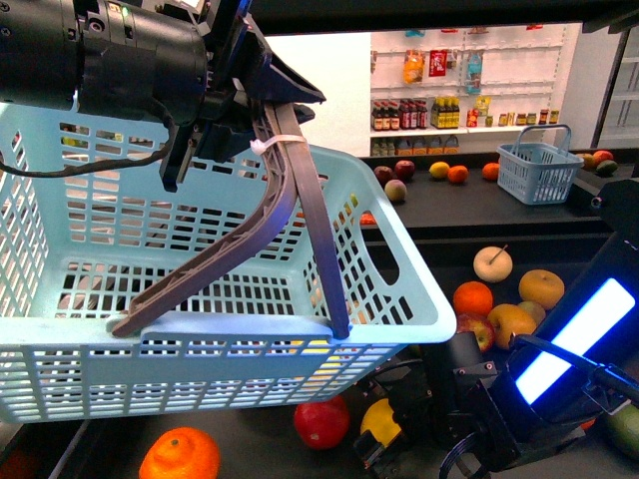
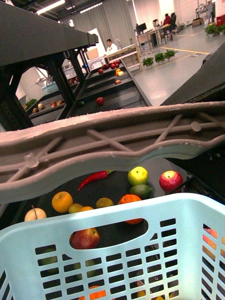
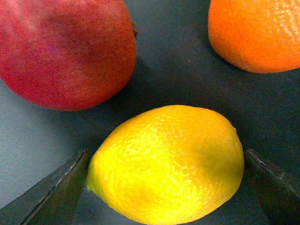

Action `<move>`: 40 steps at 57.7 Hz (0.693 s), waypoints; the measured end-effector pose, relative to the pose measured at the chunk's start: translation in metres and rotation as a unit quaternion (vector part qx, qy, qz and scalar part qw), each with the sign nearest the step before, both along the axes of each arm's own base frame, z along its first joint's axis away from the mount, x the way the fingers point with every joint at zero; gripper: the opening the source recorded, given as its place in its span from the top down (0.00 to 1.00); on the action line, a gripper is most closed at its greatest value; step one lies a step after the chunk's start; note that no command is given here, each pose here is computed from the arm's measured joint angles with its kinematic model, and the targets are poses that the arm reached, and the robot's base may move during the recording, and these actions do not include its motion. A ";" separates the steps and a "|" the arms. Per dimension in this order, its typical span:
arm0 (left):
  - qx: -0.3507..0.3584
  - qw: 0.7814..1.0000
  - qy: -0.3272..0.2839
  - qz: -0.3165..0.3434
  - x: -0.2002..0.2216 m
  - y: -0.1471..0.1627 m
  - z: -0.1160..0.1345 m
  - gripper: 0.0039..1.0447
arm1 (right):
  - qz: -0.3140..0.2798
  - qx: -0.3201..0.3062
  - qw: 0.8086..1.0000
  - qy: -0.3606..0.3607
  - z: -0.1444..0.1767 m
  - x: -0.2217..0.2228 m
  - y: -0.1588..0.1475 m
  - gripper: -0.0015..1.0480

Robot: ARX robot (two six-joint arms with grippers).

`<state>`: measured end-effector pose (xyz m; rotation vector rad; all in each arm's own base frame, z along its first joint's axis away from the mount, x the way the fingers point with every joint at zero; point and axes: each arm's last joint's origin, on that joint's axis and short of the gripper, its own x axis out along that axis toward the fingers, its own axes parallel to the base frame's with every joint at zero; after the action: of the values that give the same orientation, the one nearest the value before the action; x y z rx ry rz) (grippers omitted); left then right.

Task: Pick lemon from shelf

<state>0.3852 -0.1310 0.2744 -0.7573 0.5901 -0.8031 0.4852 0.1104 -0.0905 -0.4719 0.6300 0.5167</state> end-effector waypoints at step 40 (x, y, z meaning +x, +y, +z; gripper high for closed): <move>-0.001 1.000 0.001 0.000 0.000 0.000 0.000 0.89 | -0.016 -0.072 0.997 -0.003 -0.023 -0.001 -0.011 0.27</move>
<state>0.3851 -0.1311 0.2744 -0.7603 0.5916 -0.8023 0.4839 0.0996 -0.1133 -0.5974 0.6709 0.4414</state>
